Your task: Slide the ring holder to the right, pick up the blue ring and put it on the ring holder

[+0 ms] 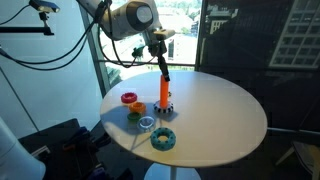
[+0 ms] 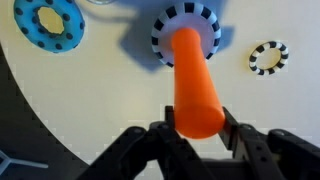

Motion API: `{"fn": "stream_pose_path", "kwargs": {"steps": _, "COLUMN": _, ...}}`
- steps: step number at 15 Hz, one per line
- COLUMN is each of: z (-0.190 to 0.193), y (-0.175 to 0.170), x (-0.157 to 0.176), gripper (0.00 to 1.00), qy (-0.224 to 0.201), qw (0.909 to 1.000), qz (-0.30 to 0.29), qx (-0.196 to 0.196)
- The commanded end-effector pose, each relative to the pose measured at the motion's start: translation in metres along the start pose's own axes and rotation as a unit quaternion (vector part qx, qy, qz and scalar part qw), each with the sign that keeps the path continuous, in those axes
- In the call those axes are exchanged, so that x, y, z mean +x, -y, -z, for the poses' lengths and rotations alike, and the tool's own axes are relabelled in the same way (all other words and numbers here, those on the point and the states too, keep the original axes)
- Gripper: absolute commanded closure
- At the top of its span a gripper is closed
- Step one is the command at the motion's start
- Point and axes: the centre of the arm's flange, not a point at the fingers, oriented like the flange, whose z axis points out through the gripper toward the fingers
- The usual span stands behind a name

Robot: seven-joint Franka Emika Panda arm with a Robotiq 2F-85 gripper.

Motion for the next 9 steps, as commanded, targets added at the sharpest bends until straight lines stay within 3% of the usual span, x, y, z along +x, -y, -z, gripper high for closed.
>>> {"fn": "stream_pose_path", "kwargs": {"steps": 1, "z": 0.009, "y": -0.01, "x": -0.01, "gripper": 0.29, "qy": -0.011, "qw": 0.9999, "qz": -0.001, "qx": 0.0}}
{"fn": "stream_pose_path", "kwargs": {"steps": 5, "z": 0.015, "y": -0.013, "x": -0.012, "gripper": 0.01, "qy": -0.005, "qw": 1.0, "qz": 0.001, "qx": 0.003}}
{"fn": "stream_pose_path", "kwargs": {"steps": 9, "z": 0.021, "y": -0.018, "x": -0.011, "gripper": 0.0, "qy": 0.011, "qw": 0.9999, "qz": 0.003, "qx": 0.009}}
